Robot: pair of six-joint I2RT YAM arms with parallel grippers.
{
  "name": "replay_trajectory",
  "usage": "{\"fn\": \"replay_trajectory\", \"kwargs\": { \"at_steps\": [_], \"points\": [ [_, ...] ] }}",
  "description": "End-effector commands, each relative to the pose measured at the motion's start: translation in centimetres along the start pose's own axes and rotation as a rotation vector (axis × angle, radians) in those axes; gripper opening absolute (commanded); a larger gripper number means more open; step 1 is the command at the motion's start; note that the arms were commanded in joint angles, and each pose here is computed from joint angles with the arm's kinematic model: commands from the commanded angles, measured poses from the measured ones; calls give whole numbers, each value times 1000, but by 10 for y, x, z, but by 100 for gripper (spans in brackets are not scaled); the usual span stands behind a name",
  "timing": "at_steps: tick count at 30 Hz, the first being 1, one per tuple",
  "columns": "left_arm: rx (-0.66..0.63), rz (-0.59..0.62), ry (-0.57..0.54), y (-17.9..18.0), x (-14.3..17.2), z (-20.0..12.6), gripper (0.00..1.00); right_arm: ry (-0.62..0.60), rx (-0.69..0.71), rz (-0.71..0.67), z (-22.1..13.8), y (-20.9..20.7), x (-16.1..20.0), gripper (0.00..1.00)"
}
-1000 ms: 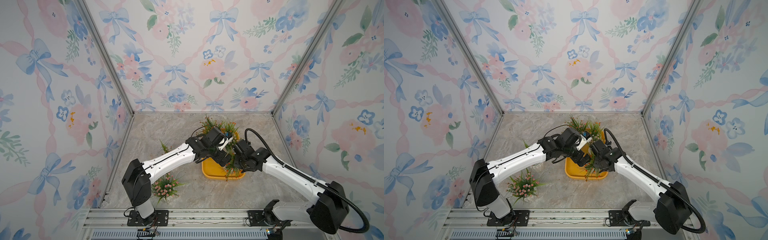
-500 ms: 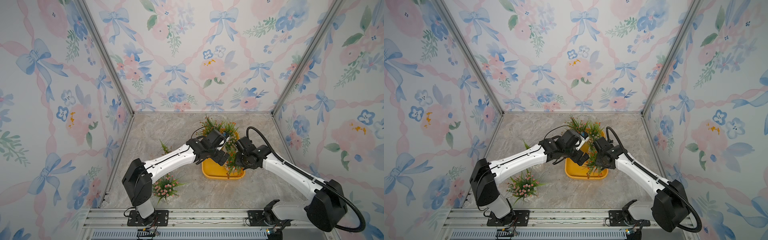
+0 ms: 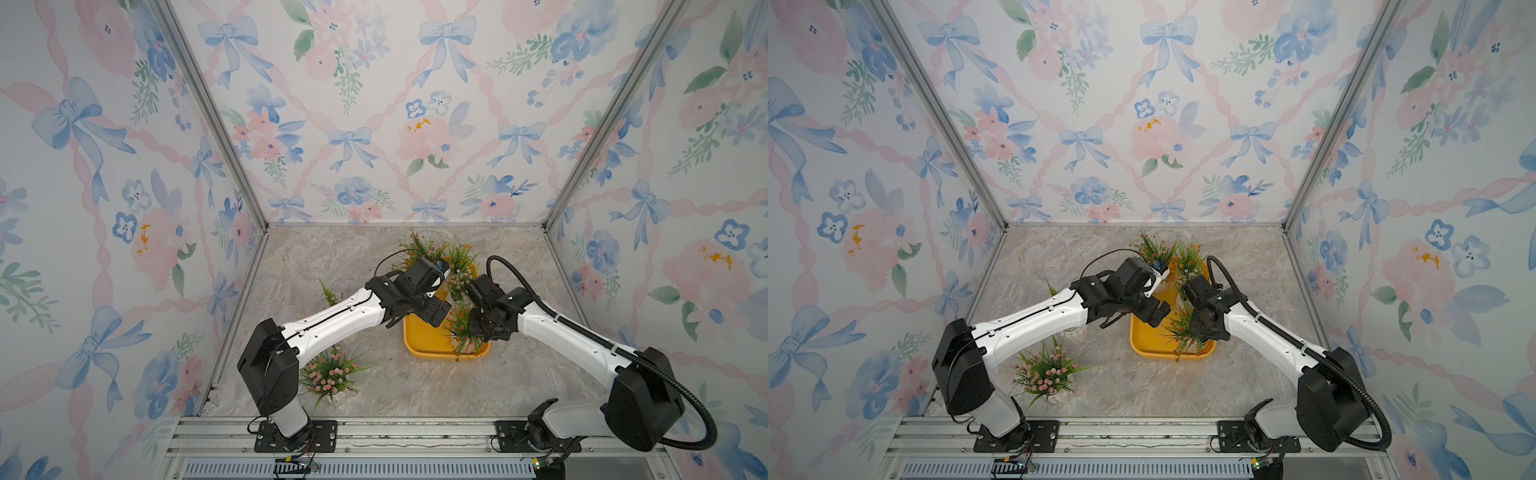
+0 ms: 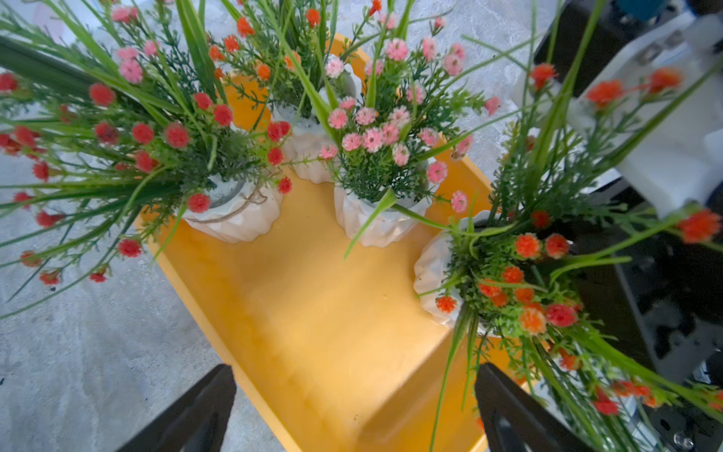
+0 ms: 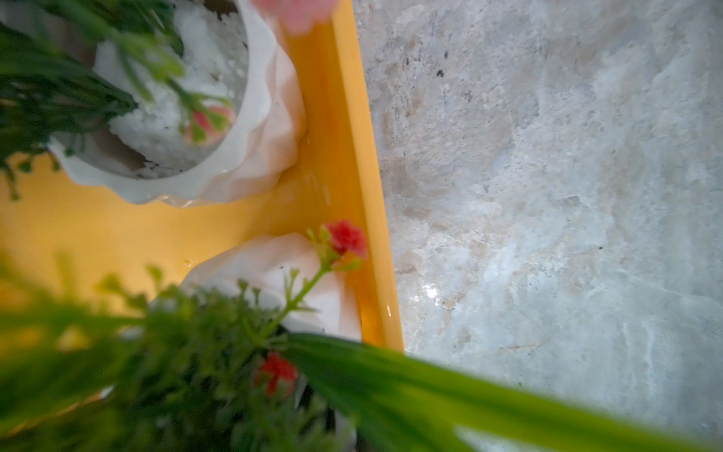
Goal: Put the potted gypsophila into the storage box
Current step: Place the baby's breath potted plant at the storage box.
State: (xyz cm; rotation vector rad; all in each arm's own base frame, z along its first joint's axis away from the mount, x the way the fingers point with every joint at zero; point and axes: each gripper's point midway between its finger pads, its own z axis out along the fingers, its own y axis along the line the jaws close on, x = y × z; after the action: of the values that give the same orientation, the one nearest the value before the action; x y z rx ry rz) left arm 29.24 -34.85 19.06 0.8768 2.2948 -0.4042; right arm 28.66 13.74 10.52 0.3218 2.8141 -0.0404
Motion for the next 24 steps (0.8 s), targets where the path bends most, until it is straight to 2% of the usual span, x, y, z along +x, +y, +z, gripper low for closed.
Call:
{"fn": "replay_trajectory", "kwargs": {
  "at_steps": [1,6,10,18,21,24],
  "points": [
    [7,-21,-19,1,-2,-8,98,-6,-11,10,-3,2,-5,15],
    [19,-21,-24,-2,-3,-11,98,-6,-9,10,-3,1,-4,18],
    [92,-9,-20,-15,-4,-13,98,-8,1,23,-3,-3,-1,20],
    [220,49,-13,-51,-4,-18,98,-19,4,47,-9,-9,2,31],
    [229,67,-17,-61,-5,-18,98,-42,-2,53,-16,-11,1,36],
    [236,72,-22,-66,-6,-21,98,-83,-7,66,-27,-15,-2,46]
  ]
}}
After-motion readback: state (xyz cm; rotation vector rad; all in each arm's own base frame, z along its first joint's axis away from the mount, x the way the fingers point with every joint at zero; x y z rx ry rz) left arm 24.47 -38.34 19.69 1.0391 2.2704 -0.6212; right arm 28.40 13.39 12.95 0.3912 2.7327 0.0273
